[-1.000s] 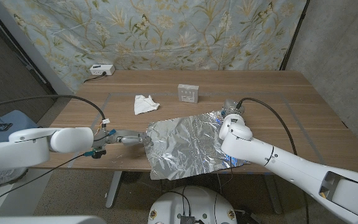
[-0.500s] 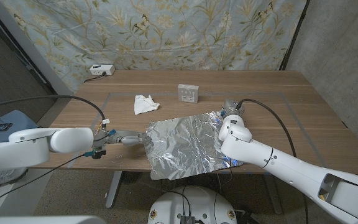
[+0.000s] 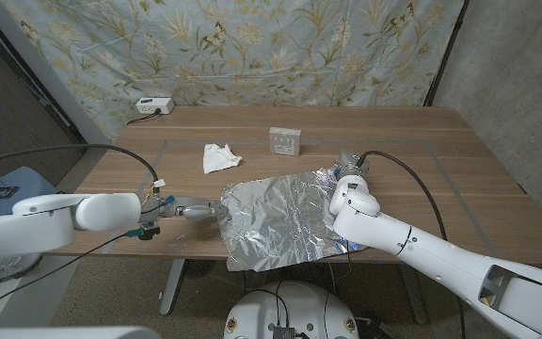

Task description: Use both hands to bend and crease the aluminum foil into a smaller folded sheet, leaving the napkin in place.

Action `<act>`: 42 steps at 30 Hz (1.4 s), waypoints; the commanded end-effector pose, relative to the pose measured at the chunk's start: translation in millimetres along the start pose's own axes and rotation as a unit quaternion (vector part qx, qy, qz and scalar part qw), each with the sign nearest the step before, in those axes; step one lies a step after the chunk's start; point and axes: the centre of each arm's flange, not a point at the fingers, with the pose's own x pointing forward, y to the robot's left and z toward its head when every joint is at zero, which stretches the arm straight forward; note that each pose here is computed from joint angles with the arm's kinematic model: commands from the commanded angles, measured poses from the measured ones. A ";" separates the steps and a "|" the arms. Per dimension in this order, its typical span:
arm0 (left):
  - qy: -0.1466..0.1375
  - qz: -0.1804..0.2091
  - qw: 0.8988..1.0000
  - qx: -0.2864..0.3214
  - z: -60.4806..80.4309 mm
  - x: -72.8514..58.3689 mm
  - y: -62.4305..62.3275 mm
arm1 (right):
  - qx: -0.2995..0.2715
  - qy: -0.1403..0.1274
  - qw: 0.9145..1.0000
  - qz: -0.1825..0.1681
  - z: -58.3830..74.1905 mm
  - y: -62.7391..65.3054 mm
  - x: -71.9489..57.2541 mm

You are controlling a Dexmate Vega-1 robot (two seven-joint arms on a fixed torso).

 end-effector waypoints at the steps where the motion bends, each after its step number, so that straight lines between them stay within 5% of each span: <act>1: -0.001 0.000 1.000 0.000 -0.4 0.3 0.3 | 0.003 -0.003 1.000 -0.011 1.4 -2.9 -1.5; 15: -0.001 -0.002 1.000 -0.003 -0.9 0.7 -1.0 | 0.004 -0.006 1.000 -0.016 1.6 -4.7 -4.8; 42: -0.001 -0.001 1.000 -0.014 -4.4 -0.1 -1.0 | -0.004 -0.021 0.999 -0.024 15.1 -33.2 -20.2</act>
